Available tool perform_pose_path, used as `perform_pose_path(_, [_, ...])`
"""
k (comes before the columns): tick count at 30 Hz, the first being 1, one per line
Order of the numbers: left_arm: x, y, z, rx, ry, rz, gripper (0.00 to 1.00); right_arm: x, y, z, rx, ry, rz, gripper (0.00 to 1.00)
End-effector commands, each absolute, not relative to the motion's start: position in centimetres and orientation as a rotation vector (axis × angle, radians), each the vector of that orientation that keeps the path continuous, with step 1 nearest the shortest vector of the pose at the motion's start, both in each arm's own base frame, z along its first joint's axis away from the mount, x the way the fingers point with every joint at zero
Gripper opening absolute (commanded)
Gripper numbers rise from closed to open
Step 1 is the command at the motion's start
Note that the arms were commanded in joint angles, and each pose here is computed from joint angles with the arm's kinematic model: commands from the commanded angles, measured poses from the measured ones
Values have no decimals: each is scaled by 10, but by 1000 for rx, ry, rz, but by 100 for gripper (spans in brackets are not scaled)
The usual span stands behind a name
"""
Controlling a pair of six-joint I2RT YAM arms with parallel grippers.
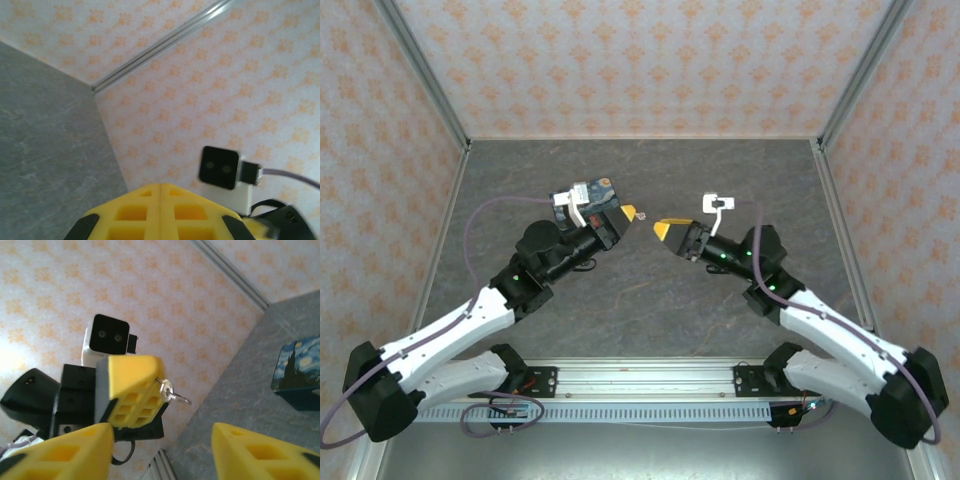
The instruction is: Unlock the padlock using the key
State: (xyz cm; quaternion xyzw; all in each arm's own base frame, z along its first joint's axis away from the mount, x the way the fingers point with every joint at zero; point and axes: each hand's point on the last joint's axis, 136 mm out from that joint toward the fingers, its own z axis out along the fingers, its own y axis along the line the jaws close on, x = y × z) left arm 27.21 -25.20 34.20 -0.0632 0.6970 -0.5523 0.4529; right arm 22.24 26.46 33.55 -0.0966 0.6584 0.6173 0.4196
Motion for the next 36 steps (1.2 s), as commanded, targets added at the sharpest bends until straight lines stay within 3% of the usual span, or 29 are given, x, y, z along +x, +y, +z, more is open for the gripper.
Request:
perform_pose_path(1, [256,-255,347,61,1773,-1243,0,213,253,334,-313,1651,1526,64])
perform_pose_path(10, [235,-274,351,376,1842,-1209,0,193,267,348,-492,1631,1638,66])
perform_pose_path(19, [234,-281,356,453,1836,-1197,0,187,283,350,-563,1637,1664,64])
perform_pose_path(36, [238,-279,355,428,1837,-1175,0,193,286,343,-553,1680,1635,35])
